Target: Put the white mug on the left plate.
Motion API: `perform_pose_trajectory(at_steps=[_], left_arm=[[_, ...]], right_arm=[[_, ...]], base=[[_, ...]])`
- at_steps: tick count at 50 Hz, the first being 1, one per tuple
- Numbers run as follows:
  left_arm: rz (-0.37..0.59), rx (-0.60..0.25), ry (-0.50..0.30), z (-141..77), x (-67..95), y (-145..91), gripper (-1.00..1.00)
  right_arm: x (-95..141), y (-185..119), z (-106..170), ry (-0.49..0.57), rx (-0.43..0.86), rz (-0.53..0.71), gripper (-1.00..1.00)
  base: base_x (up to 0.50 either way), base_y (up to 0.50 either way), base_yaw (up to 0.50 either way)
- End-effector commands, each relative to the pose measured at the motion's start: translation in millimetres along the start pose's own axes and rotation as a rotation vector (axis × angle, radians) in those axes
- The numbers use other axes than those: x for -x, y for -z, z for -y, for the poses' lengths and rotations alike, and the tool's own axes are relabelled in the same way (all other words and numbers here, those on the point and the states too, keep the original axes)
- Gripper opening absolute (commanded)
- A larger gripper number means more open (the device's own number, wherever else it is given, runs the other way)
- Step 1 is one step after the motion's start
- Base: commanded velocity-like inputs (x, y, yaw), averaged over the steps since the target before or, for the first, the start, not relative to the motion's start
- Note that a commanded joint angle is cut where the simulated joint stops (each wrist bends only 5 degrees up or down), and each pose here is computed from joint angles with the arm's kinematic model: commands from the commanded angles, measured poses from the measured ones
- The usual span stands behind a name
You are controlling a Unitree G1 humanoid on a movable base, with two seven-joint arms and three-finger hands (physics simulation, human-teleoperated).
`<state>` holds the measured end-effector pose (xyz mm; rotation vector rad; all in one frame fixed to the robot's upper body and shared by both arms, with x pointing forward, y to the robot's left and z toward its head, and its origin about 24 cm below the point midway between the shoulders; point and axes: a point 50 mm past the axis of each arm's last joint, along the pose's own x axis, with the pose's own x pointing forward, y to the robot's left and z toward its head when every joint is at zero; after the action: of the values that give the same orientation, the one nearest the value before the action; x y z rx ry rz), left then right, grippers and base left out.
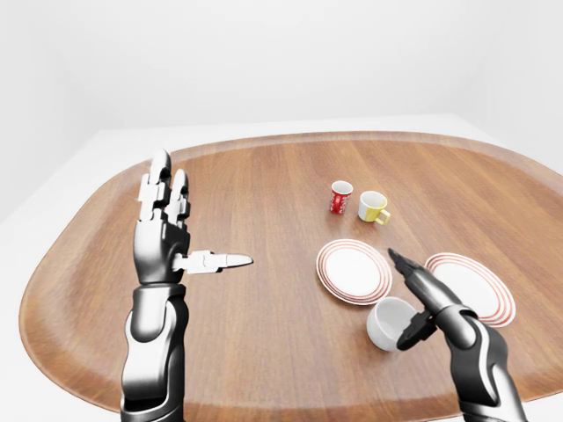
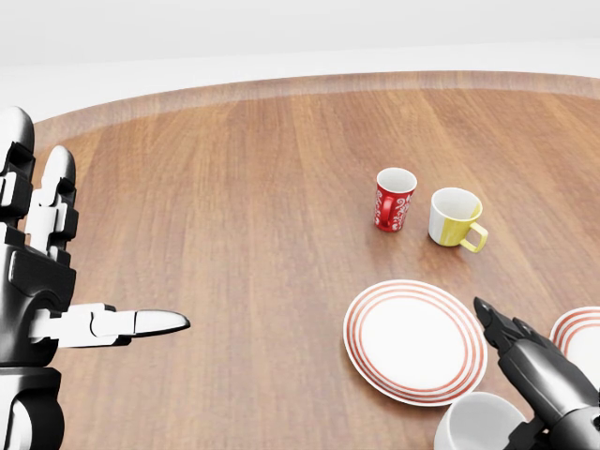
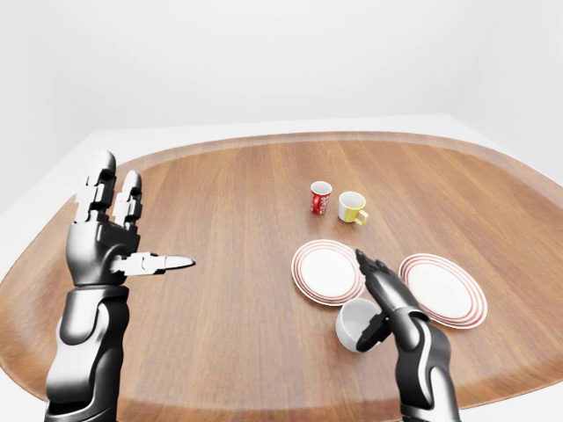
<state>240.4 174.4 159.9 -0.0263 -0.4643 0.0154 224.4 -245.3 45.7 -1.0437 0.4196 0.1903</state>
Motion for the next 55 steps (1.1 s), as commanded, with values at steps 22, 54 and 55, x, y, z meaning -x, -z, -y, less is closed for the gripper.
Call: perform_pose_trajectory(at_steps=[22, 54, 55], left_arm=[[0.002, 0.001, 0.0, 0.2, 0.2, -0.5, 0.98], [0.002, 0.001, 0.0, 0.2, 0.2, -0.6, 0.97], [0.002, 0.001, 0.001, 0.2, 0.2, -0.6, 0.97]], right_arm=[[-7.9, 1.6, -5.7, -0.001, 0.031, -0.008, 1.0], [-13.6, -0.9, -13.2, -0.006, 0.067, 0.0, 1.0], [-13.6, -1.1, -13.7, -0.008, 0.068, 0.001, 1.0]], base=[[0.0, 0.0, 0.0], [0.0, 0.0, 0.0], [0.0, 0.0, 0.0]])
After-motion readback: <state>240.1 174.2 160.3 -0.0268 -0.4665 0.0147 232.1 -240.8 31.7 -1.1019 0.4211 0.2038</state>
